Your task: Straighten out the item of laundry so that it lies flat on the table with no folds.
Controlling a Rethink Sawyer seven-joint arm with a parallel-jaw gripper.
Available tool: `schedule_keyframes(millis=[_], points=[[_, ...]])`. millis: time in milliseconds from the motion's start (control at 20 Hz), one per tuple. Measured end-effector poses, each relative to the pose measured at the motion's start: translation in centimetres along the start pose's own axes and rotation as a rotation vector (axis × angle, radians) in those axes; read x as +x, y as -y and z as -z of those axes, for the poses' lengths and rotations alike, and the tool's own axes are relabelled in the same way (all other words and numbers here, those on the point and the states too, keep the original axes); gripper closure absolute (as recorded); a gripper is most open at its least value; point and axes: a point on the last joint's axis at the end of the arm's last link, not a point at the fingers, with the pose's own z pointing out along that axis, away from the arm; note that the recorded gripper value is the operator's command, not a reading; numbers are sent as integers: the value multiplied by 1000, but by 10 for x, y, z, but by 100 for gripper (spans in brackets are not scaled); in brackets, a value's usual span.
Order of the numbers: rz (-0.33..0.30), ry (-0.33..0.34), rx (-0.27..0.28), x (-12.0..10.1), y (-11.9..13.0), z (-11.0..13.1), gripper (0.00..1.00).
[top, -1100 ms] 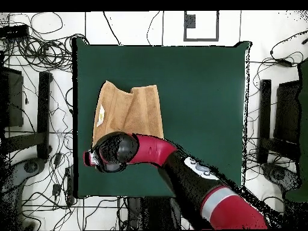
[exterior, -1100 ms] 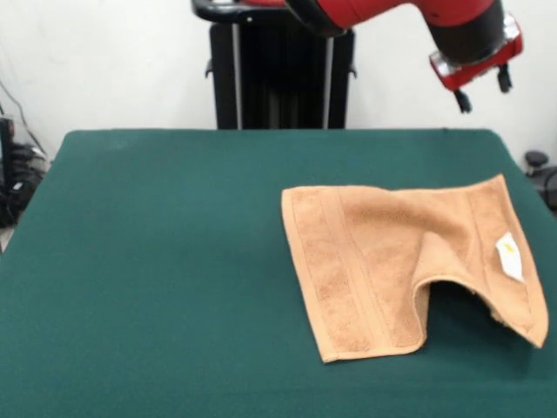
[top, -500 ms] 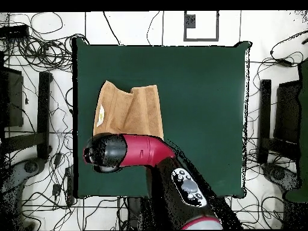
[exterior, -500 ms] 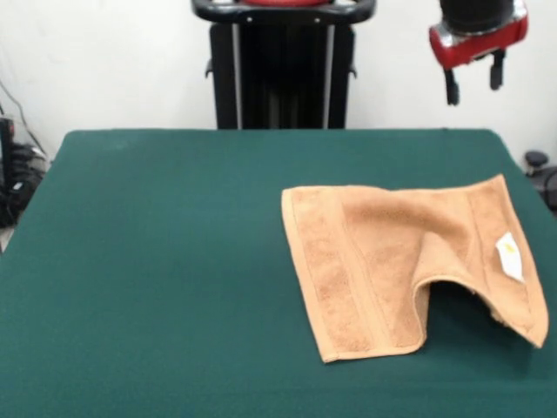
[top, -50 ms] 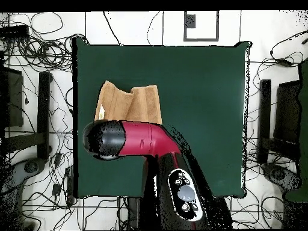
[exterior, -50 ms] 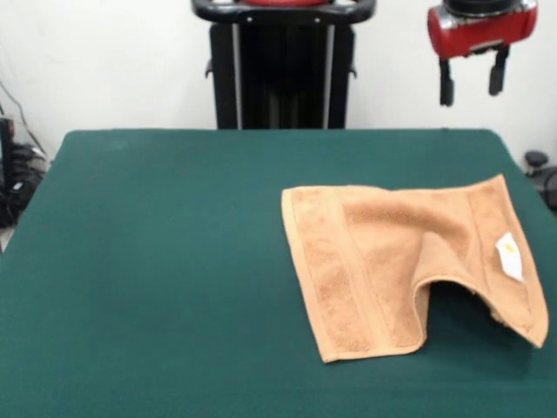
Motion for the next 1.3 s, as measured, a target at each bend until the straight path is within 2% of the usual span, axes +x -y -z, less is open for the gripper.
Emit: schedule_keyframes(millis=[300,350,550,850,1300], points=[[-68,68,34,-37,17,29,0],[-81,97,41,-50,27,38,0],[-103,139,53,-71,48,50,0],[-121,167,74,-85,77,56,0],[-135,171,104,-84,99,59,0]])
